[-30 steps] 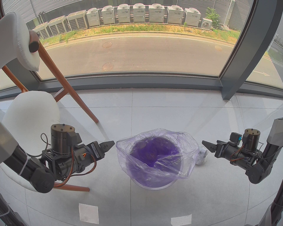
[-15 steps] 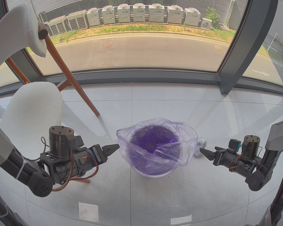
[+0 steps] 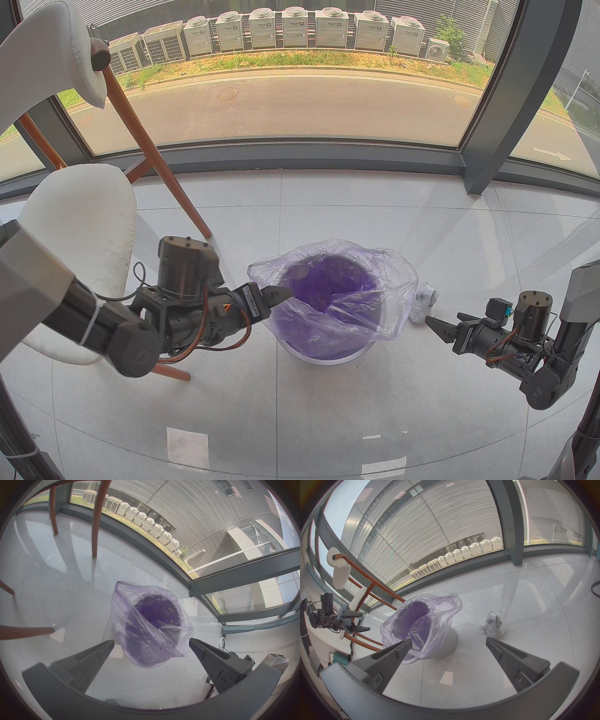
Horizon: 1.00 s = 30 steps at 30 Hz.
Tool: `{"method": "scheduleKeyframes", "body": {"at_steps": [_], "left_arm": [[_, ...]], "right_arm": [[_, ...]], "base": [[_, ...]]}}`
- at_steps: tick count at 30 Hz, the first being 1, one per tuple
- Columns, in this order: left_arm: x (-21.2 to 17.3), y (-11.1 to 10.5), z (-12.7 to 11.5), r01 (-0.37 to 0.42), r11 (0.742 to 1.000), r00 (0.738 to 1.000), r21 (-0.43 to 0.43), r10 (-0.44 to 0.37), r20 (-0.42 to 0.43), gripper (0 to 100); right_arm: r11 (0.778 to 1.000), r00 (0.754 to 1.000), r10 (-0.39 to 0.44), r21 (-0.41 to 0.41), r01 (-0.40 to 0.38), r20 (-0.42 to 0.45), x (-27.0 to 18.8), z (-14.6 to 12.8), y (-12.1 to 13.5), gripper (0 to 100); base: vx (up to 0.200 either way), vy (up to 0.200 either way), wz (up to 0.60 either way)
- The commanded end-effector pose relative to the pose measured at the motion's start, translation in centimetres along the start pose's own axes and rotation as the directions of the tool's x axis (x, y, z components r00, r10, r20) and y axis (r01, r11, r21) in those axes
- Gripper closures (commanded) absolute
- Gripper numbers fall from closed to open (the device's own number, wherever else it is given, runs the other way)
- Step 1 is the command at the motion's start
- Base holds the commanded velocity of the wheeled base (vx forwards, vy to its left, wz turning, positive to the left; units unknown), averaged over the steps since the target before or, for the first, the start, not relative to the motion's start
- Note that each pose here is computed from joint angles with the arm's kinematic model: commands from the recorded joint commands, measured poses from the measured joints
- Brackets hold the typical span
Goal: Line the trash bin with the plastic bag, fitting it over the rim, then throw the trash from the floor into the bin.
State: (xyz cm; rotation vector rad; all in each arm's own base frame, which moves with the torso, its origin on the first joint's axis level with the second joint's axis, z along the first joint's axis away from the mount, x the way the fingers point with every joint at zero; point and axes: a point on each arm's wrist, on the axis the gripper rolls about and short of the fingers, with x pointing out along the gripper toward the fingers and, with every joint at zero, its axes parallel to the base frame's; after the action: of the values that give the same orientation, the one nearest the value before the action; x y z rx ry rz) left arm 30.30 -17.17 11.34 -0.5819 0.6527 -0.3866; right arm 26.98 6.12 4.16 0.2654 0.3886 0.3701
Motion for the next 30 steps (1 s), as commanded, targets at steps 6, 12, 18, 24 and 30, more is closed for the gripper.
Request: {"method": "scheduleKeyframes", "body": {"at_steps": [6,12,18,24,30], "left_arm": [[7.8,0.2,-2.2,-0.052,0.999,0.991,0.018,0.053,-0.126,0],[10.1,-0.5,-1.3,-0.083,0.996,0.984,0.019,0.085,-0.159,0],[11.2,-1.4,0.3,-0.093,0.996,0.984,0.012,0.094,-0.148,100],[9.4,-2.4,1.4,-0.095,0.995,0.988,0.016,0.096,-0.118,100],[4.3,-2.4,1.1,-0.182,0.983,0.964,0.028,0.184,-0.195,100]], "right_arm": [[1.0,1.0,-0.008,0.001,0.008,-0.023,-0.5,-1.4,-0.2,0],[1.0,1.0,-0.001,0.0,0.001,-0.026,-0.3,-1.6,-0.1,0],[1.0,0.999,0.0,0.001,0.0,-0.037,-0.2,-1.8,-0.1,0],[1.0,0.999,-0.001,0.0,0.001,-0.041,-0.1,-2.0,-0.1,0],[1.0,0.999,-0.001,0.0,0.001,-0.042,-0.1,-2.0,-0.1,0]], "base": [[0.0,0.0,0.0],[0.0,0.0,0.0],[0.0,0.0,0.0],[0.0,0.0,0.0],[0.0,0.0,0.0]]}}
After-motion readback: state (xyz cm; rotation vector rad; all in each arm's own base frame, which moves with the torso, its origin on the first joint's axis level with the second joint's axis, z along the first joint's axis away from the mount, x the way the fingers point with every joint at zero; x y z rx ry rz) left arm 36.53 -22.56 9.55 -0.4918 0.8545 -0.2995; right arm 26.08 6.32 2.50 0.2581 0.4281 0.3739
